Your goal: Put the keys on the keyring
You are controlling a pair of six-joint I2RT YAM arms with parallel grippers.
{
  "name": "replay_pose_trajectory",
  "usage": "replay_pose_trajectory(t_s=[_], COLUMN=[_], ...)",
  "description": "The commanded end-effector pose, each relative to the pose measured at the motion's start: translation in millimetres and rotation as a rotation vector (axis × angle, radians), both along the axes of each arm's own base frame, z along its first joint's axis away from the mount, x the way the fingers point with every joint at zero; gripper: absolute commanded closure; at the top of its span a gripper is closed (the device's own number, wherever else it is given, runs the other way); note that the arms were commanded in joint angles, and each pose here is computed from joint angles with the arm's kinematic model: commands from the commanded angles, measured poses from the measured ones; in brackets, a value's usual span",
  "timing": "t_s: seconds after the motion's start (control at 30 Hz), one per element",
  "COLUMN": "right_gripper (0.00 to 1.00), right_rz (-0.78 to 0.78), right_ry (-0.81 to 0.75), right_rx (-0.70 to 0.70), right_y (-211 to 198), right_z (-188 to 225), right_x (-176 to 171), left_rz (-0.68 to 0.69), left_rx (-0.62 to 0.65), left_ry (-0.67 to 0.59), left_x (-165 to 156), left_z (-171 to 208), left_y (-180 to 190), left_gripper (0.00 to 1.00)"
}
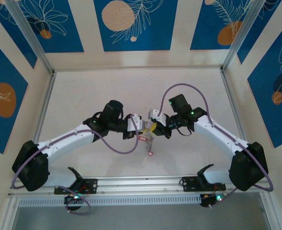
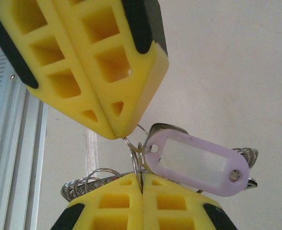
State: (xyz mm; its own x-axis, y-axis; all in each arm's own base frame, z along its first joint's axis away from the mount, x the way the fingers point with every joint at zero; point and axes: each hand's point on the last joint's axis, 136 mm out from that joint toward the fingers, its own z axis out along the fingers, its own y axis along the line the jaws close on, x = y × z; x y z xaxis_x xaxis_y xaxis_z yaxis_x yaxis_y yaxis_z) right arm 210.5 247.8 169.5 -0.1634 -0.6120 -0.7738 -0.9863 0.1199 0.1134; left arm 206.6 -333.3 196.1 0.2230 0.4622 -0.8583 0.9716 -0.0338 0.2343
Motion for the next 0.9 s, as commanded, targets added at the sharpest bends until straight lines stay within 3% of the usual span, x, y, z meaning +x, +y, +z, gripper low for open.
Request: replay_pose_trajectory(t_s=[0.0,0.67,0.8,0.87], right_gripper=[1.00,1.00,1.00,1.00], right_rz=[-0.002,-0.027,-0.020,-0.018], right_ry=[-0.071,-0.100,-0.113,-0.117], right_rx=[0.117,0.191,0.214,0.223], right_y=[6.3,3.5,6.5,7.9], right_z=[26.1,24.4,23.4,22.1], right_x=[3.7,-0.1,-2.4,-3.1], left_rz=[-0.021,0.076,0.088,0.101], left_rx=[-0.003,-0.109,-0.128,-0.130], left_ry=[0.023,0.048,0.066,0.073], left_x=[-11.3,-5.0,-3.4,-1.5], left_z=[-7.2,-4.6,-1.7,-1.7], left_y=[-0.6,1.0,-1.1,-1.3], left_gripper=[1.00,1.00,0.90,0.77])
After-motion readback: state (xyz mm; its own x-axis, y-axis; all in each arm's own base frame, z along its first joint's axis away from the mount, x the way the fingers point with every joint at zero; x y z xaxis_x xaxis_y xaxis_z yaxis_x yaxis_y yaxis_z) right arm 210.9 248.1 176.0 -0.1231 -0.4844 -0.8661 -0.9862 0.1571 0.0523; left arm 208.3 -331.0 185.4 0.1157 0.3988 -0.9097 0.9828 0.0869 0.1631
